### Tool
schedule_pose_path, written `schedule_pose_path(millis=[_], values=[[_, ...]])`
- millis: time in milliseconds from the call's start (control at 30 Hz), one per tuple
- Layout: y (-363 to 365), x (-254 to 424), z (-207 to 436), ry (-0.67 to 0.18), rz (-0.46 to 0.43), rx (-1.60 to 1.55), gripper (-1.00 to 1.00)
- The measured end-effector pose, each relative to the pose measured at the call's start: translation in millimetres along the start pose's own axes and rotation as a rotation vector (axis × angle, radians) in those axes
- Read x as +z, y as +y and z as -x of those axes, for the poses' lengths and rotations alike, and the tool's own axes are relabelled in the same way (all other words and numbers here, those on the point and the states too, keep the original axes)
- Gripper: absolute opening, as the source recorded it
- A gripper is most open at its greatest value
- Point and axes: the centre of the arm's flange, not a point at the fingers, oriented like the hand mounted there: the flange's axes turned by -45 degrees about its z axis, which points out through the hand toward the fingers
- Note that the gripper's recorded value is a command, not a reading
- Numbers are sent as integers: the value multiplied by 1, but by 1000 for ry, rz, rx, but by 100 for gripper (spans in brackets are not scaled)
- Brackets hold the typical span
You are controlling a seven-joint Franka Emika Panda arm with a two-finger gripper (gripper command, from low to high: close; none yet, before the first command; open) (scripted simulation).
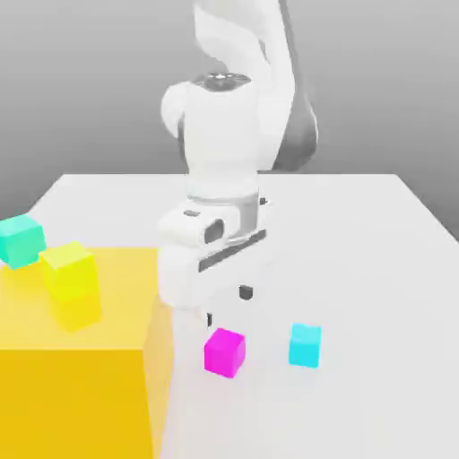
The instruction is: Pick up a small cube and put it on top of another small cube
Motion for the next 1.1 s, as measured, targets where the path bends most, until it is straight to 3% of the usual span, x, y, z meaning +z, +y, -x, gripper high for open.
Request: schedule_pose_path(millis=[400,433,667,1100], values=[[-17,82,12,-27,-35,-68,0],[-18,86,12,-28,-35,-67,-100],[-18,86,12,-27,-38,-67,-100],[-24,16,-6,-26,-40,-97,-100]])
